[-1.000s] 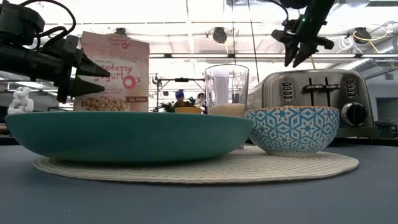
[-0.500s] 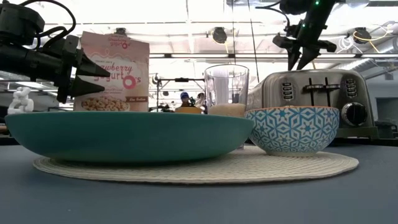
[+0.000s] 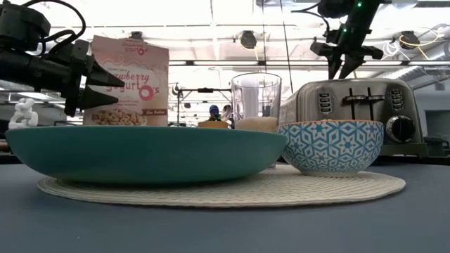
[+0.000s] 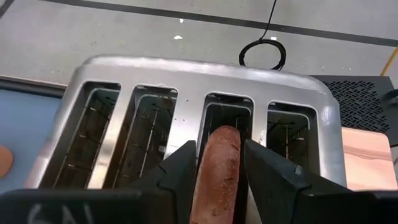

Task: Arrange a breakfast setting
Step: Put the bagel from the toaster on the green plate

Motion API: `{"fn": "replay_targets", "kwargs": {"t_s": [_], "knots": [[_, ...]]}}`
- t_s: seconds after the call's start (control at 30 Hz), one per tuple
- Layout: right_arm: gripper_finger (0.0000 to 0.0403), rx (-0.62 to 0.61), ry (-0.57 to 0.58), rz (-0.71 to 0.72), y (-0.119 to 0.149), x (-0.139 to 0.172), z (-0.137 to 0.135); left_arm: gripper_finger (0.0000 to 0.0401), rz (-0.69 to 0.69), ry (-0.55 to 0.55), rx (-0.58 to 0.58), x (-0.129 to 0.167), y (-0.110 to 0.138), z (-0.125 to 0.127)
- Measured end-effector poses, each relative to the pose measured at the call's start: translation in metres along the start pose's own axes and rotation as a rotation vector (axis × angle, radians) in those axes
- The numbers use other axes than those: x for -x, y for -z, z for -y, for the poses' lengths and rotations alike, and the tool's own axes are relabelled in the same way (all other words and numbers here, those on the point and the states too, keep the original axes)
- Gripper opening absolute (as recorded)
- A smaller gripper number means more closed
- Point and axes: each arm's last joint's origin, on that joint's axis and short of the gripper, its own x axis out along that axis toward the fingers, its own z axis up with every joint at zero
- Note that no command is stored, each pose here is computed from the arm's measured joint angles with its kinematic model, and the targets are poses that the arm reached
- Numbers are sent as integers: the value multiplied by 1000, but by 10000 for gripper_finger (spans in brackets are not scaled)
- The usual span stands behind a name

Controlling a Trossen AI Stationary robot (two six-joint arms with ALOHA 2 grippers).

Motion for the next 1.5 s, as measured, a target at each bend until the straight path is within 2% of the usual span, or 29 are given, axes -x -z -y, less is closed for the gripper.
{"fn": "replay_targets", "kwargs": {"t_s": [0.7, 1.0, 1.2, 1.33, 1.5], "knots": [[130, -36, 16, -44, 4, 0, 2, 287, 0, 0, 0, 0, 0, 0], [130, 9, 66, -134, 8, -20, -6, 287, 0, 0, 0, 0, 0, 0], [130, 17, 73, -137, 7, -25, -8, 287, 0, 0, 0, 0, 0, 0], [116, 11, 68, -128, 7, -23, -7, 287, 0, 0, 0, 0, 0, 0], [76, 8, 61, -121, 7, -21, -7, 287, 0, 0, 0, 0, 0, 0]]}}
